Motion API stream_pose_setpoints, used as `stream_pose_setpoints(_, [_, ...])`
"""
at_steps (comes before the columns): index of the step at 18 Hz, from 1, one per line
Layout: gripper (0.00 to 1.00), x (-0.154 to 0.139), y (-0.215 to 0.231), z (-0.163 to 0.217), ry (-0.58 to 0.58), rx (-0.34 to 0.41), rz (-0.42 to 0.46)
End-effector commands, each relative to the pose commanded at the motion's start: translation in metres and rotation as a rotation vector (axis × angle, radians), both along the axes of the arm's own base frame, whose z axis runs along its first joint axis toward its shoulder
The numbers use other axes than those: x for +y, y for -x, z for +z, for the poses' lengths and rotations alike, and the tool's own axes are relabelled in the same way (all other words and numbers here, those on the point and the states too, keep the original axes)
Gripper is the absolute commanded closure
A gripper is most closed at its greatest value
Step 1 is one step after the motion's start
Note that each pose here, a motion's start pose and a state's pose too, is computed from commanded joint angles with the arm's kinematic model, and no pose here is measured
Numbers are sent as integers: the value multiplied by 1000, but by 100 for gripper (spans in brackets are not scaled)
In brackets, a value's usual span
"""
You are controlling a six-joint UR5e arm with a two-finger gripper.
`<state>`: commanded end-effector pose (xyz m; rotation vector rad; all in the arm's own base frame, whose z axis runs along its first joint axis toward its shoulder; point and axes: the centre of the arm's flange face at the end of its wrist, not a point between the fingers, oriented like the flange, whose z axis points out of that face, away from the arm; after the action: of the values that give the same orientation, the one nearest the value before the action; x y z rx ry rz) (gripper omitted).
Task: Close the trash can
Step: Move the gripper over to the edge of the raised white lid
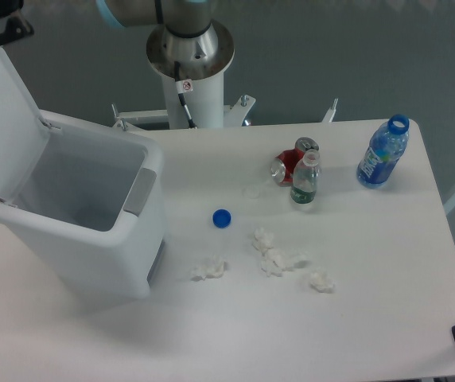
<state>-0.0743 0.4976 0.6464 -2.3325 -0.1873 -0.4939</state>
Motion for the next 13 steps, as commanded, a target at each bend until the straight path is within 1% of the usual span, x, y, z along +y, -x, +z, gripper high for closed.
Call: stream_pose_setpoints(13, [87, 2, -4, -6, 7, 5, -14])
